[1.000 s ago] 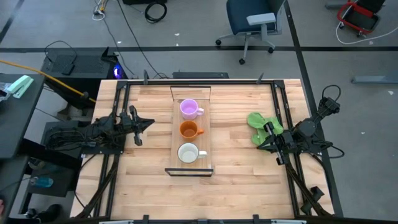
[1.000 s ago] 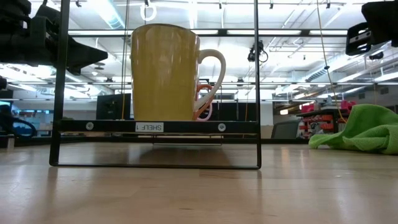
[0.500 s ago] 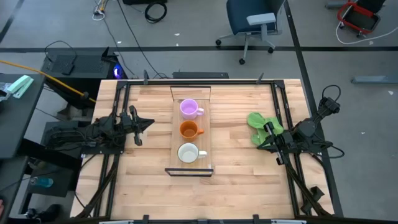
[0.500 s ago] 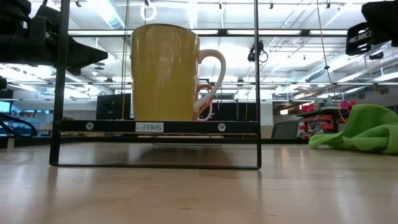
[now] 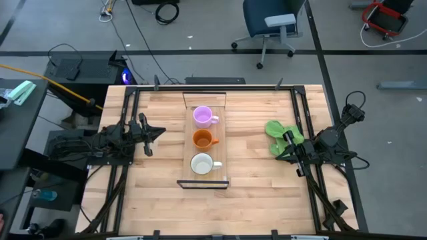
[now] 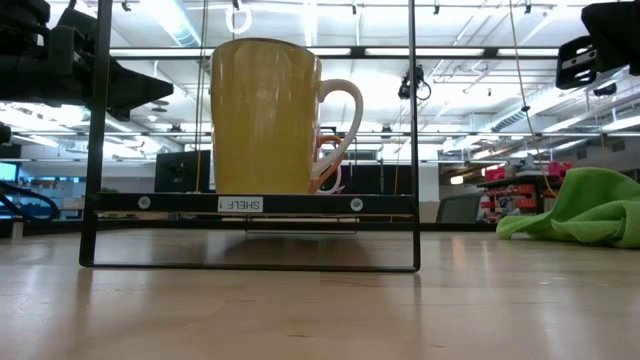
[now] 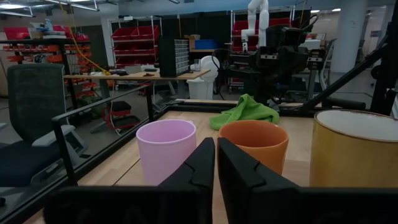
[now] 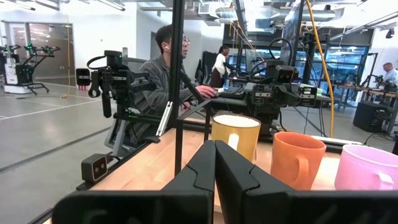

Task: Stack small to large cups/mugs on shelf
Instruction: Return to Home Position

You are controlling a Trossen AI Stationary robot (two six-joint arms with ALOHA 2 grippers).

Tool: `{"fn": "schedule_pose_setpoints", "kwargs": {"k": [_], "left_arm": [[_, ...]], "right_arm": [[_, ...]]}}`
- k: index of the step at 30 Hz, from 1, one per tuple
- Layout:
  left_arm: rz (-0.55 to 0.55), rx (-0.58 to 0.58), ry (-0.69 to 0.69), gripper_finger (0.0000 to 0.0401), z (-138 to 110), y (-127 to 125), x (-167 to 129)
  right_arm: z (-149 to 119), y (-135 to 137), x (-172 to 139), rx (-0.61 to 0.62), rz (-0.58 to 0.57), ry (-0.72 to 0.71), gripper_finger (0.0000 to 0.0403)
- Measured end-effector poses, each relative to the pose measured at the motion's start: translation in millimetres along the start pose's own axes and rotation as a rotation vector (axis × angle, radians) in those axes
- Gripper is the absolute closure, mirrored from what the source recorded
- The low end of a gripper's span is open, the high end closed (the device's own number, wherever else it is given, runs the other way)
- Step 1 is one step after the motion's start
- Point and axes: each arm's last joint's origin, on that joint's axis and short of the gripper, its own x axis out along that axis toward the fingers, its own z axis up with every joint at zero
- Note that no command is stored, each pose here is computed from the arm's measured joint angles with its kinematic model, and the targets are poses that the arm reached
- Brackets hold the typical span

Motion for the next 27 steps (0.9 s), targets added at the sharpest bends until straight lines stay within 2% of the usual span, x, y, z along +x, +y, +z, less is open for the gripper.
{"fn": "schedule_pose_setpoints", "kwargs": {"k": [27], "left_arm": [[0.0, 0.0, 0.0, 0.0378, 0.0, 0.0, 0.0]], "right_arm": [[0.0, 0.0, 0.0, 0.0, 0.0, 0.0, 0.0389]]}}
